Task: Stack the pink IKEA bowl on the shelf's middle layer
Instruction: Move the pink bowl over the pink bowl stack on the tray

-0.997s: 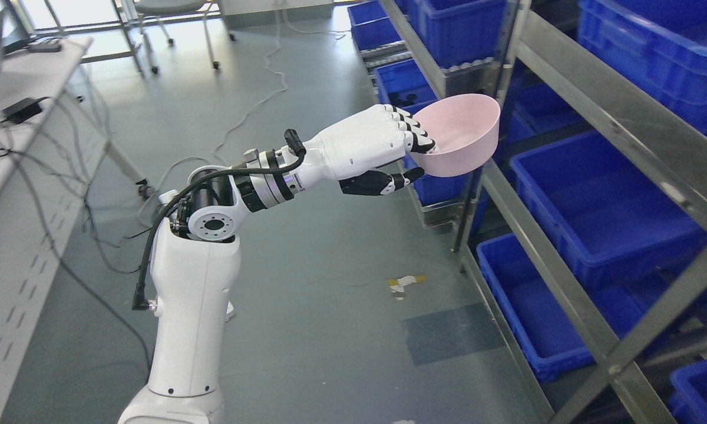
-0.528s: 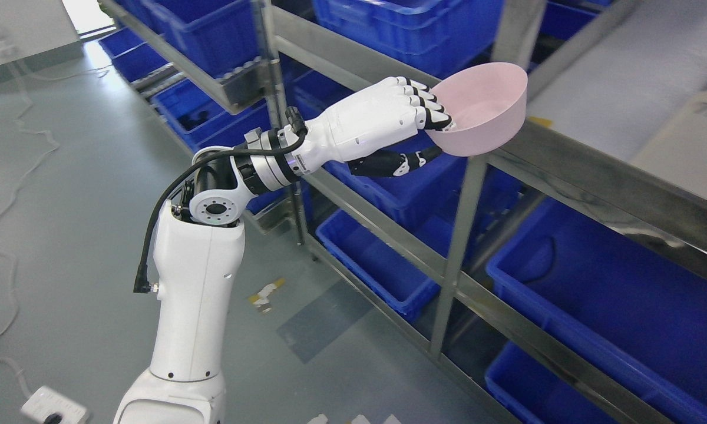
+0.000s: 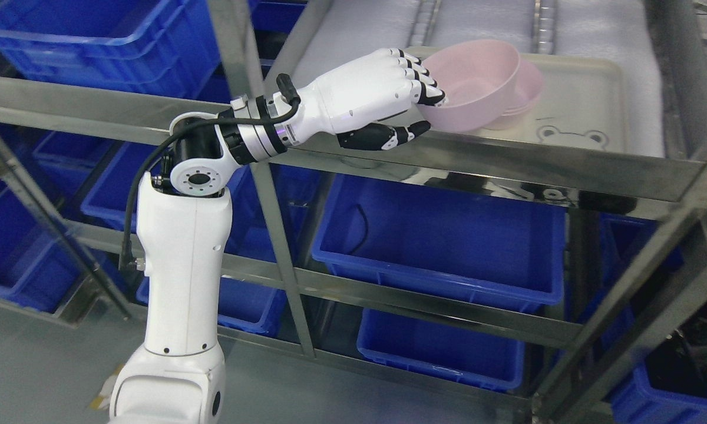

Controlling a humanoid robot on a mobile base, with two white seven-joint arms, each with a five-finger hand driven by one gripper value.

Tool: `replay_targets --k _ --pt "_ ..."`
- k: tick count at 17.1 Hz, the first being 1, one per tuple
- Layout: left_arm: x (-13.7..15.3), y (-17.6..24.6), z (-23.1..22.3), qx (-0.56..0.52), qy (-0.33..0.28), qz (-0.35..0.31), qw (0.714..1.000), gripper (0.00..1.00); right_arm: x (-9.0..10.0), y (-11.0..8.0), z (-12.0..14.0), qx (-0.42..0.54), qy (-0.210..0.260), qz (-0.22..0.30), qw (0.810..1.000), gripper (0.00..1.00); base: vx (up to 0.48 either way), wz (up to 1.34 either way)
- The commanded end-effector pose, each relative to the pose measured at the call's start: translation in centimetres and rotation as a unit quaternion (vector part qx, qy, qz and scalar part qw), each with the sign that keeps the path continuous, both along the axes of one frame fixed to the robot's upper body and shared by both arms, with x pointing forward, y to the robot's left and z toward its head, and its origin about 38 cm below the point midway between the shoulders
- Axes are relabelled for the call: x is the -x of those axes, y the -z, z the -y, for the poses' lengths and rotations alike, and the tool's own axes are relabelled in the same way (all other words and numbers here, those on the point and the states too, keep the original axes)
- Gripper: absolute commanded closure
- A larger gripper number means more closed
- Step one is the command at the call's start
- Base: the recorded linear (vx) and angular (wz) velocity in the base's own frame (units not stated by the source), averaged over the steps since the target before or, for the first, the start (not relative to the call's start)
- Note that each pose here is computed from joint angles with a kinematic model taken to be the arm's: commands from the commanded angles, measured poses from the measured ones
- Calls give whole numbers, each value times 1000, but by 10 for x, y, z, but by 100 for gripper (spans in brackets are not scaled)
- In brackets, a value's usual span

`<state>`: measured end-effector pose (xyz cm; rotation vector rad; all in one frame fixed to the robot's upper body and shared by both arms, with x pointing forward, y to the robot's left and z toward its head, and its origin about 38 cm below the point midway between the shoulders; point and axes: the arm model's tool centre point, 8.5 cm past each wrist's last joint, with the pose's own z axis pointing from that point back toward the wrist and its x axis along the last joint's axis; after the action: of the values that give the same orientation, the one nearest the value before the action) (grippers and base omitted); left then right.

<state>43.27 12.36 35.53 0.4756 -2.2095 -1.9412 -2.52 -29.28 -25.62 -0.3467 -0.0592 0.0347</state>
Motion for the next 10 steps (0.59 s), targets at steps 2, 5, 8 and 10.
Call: replay_targets --k 2,5,8,10 --pt "-39 -42 -62 -86 -145 32 985 96 -6 -1 11 8 -4 9 1000 0 21 -759" --pt "-56 -20 -74 -132 -177 -6 975 95 -6 -1 11 8 -4 9 1000 0 46 -482" --pt "-64 4 -49 -190 -166 -30 967 95 -6 -1 11 8 -3 9 1000 0 40 -287" --pt "-67 15 -27 -200 -143 -44 968 95 -6 -1 11 8 -4 9 1000 0 30 -145"
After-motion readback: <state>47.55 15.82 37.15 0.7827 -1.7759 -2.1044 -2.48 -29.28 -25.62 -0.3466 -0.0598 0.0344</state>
